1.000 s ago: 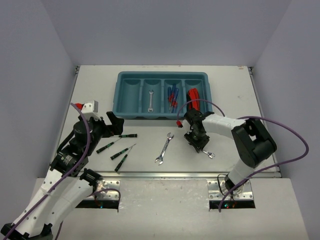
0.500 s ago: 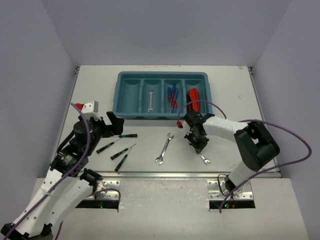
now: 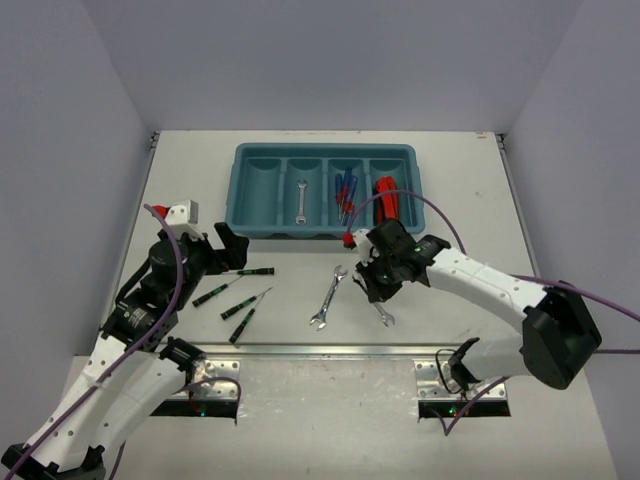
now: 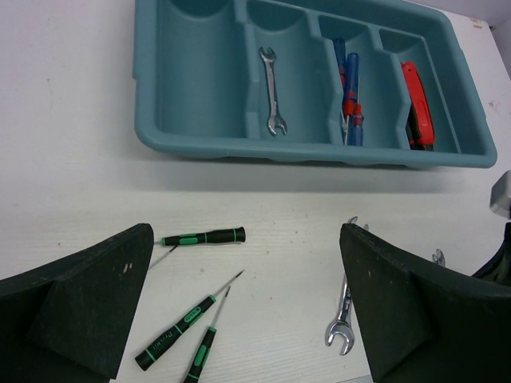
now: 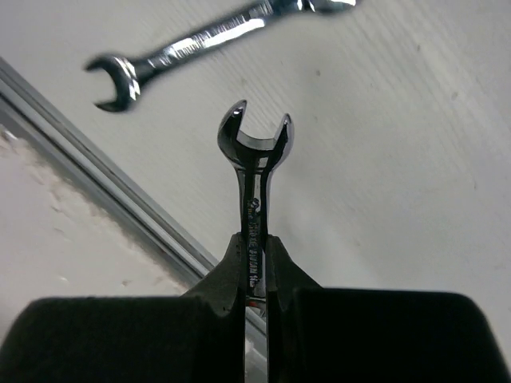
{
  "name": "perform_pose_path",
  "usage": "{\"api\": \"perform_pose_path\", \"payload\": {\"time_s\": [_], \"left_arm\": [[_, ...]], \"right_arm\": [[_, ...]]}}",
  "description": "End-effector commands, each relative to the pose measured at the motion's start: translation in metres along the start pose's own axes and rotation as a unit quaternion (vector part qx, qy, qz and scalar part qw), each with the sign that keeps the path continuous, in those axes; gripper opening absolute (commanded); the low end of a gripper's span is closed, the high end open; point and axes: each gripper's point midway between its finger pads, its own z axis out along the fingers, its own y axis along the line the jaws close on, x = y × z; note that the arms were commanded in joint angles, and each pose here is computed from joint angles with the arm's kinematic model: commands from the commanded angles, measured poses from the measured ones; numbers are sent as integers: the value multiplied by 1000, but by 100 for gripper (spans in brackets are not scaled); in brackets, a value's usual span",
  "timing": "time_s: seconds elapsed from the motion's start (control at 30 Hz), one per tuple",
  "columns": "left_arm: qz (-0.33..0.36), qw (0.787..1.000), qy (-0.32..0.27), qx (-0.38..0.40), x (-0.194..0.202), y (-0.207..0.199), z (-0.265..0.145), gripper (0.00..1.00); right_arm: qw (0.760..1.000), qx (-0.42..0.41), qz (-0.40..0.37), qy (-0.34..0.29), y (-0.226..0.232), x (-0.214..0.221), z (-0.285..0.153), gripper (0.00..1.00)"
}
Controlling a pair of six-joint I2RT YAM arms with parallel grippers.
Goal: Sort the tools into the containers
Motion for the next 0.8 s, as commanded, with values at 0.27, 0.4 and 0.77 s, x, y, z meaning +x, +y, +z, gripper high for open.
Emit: {"api": "perform_pose_path", "payload": {"time_s": [0.27, 0.4, 0.77], "left_arm": [[-1, 1000, -19, 2, -10, -3, 1, 100], [-2, 1000, -21, 3, -11, -4, 0, 100], [-5, 999, -30, 10, -13, -5, -4, 100]], "right_arm": [[948, -45, 118, -292, 20, -263, -38, 0], [944, -19, 159, -288, -11, -322, 3, 0], [928, 90, 195, -305, -93, -374, 48, 10]]}}
